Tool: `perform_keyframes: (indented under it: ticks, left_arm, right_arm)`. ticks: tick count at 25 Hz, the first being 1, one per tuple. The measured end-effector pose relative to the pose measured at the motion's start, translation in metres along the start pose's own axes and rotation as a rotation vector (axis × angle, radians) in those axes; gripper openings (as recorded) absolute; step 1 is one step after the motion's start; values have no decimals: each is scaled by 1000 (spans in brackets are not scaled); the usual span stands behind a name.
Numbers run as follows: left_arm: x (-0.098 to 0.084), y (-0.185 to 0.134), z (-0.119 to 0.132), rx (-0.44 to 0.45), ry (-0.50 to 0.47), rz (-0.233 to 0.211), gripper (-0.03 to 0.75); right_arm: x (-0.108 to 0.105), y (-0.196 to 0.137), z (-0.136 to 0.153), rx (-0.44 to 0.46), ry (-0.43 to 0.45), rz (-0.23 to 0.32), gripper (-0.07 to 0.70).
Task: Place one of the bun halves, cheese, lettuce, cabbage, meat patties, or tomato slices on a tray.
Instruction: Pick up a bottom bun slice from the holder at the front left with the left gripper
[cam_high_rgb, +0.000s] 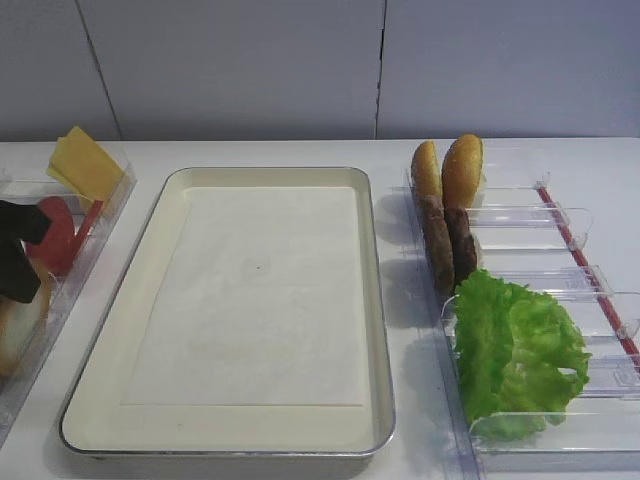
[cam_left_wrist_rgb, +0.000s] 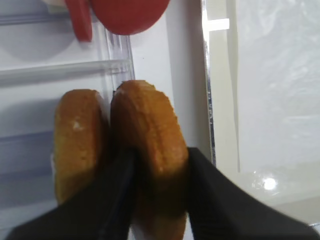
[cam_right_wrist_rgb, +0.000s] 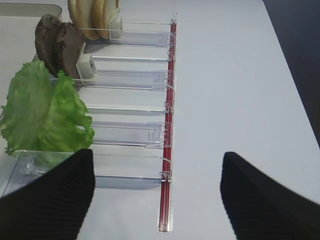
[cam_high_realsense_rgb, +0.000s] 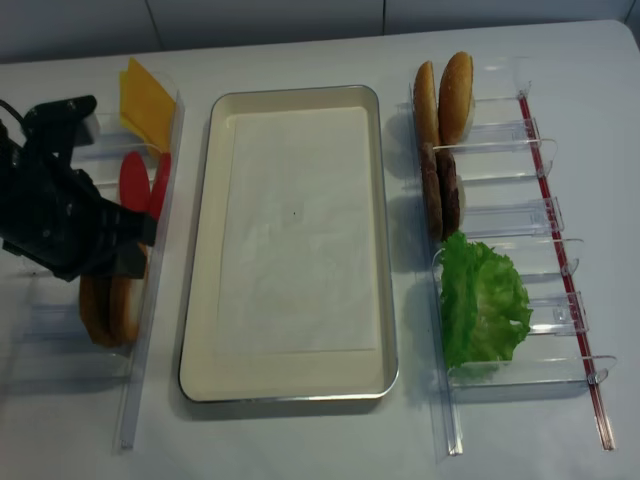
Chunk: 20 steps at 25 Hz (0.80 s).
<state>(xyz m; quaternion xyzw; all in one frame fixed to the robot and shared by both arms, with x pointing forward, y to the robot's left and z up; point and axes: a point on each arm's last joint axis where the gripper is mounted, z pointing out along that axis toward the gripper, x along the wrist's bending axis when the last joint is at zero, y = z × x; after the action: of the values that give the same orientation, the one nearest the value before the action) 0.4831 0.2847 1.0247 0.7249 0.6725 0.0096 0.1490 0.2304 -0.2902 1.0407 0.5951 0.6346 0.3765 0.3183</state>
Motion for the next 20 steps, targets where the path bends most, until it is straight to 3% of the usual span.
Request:
perform_keyframes:
  ticks: [4, 14, 20]
  left_arm:
    - [1, 0, 0, -3, 12, 3, 161]
    - [1, 3, -6, 1, 22, -5, 155]
    - [-6, 8, -35, -62, 9, -7, 148]
  right_arm:
    - [0, 0, 0, 0, 0, 0, 544]
    - [0, 0, 0, 0, 0, 2, 544]
    - [0, 0, 0, 0, 0, 2, 544]
